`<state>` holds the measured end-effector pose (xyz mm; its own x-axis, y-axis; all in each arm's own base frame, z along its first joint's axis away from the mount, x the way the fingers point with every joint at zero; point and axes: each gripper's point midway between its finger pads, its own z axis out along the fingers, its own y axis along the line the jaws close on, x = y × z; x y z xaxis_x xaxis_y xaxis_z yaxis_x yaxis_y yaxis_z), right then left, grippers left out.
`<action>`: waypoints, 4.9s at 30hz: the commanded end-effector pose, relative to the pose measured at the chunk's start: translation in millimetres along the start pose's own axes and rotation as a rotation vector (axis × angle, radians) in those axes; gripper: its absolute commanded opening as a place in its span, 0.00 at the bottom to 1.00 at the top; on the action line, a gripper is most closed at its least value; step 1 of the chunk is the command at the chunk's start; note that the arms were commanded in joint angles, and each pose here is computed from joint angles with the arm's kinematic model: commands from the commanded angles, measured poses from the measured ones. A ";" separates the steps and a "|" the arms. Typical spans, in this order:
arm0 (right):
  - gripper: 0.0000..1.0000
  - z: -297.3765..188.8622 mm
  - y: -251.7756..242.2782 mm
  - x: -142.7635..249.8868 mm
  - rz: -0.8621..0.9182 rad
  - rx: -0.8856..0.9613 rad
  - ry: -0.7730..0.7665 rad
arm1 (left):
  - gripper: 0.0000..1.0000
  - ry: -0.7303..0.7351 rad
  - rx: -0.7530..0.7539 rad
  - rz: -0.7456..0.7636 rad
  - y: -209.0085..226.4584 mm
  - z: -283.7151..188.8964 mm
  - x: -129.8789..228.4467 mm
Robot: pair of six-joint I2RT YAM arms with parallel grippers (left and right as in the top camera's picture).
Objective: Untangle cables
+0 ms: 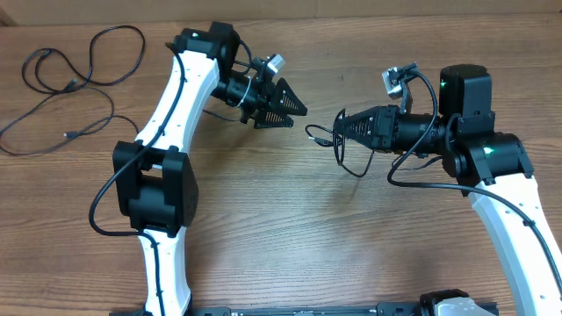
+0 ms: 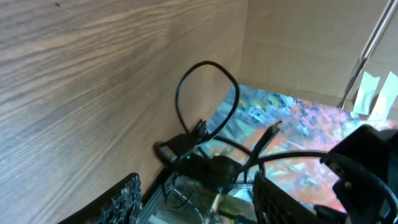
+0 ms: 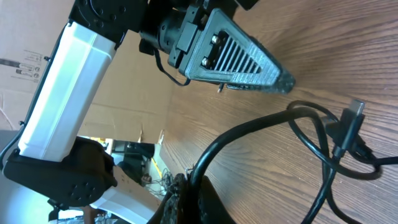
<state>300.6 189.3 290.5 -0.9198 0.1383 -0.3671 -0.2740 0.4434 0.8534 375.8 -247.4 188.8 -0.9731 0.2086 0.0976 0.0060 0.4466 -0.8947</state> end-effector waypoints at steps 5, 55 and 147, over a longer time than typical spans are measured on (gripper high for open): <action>0.04 10.9 11.0 -0.1 -0.196 -0.040 0.026 | 0.54 0.030 -0.063 -0.158 1.8 17.3 6.2; 0.04 -0.9 -34.4 -60.1 0.058 0.252 -0.286 | 0.42 -0.097 -0.532 -0.012 46.5 56.8 -20.0; 0.04 -40.3 3.1 -43.4 0.092 -0.278 -0.012 | 0.84 -0.195 -0.537 -0.129 71.1 7.1 -38.8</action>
<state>336.6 141.5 311.7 -0.9463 0.2101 -0.2455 -0.2083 0.1843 0.9605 417.7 -217.0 112.4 -0.9946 -0.0845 0.0605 -0.1030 0.8801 -0.4635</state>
